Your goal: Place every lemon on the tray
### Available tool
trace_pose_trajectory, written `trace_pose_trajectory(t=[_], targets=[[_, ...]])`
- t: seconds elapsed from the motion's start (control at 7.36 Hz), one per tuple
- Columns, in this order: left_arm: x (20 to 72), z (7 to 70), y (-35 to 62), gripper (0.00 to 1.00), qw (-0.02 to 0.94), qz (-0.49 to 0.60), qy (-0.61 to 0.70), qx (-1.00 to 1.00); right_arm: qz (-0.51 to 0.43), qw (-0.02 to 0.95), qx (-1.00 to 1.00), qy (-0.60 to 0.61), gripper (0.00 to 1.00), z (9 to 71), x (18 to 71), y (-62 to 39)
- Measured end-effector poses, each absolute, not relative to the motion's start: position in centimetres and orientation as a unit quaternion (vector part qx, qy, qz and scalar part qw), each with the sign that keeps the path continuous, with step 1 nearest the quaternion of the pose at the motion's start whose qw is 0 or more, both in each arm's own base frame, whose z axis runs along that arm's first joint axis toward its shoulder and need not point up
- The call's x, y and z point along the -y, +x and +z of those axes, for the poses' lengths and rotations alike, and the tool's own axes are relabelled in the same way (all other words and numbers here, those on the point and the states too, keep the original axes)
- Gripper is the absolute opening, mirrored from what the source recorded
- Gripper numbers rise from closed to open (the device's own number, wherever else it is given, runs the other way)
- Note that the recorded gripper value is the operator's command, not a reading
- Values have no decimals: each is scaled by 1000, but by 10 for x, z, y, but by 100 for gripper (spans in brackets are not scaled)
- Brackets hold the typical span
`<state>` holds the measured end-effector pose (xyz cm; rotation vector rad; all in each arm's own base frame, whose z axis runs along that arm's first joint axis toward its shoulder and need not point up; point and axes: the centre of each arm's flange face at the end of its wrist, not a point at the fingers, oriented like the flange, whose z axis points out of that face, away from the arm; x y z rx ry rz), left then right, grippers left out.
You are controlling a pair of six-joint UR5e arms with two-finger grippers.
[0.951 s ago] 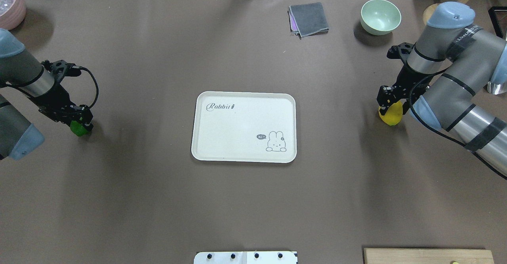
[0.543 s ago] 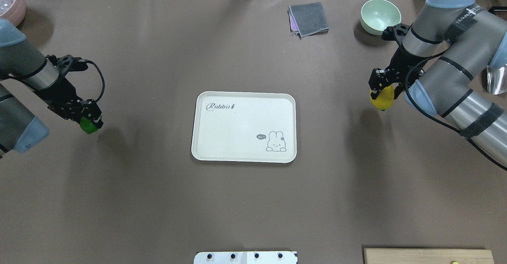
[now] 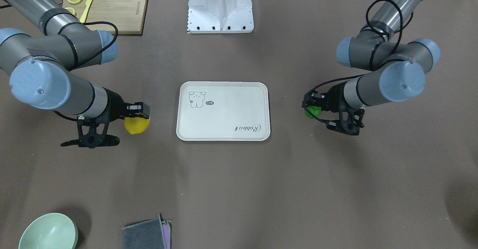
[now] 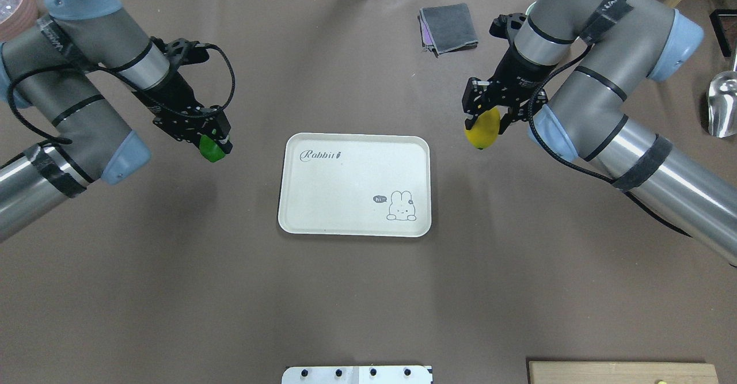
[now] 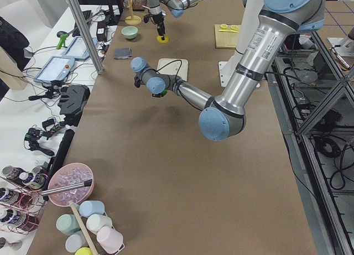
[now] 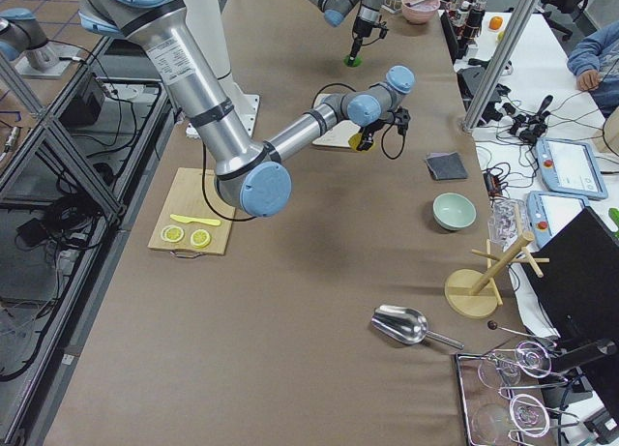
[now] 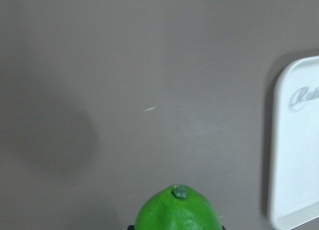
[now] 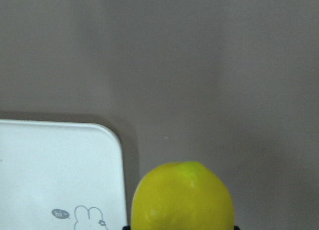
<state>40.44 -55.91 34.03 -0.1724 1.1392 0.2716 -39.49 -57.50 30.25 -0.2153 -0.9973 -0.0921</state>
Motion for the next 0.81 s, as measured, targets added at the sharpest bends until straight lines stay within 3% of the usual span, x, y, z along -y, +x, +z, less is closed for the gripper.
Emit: trace_pose_trajectory(t=[0.54, 0.68, 0.81], targets=[[544, 258, 518, 0, 840, 119, -92, -521, -118, 850, 505, -91, 26, 271, 550, -486], [543, 253, 534, 6, 843, 120, -87, -517, -125, 849, 504, -93, 28, 273, 546, -500], [540, 254, 546, 85, 847, 122, -78, -512, -129, 850, 501, -97, 32, 277, 543, -509]])
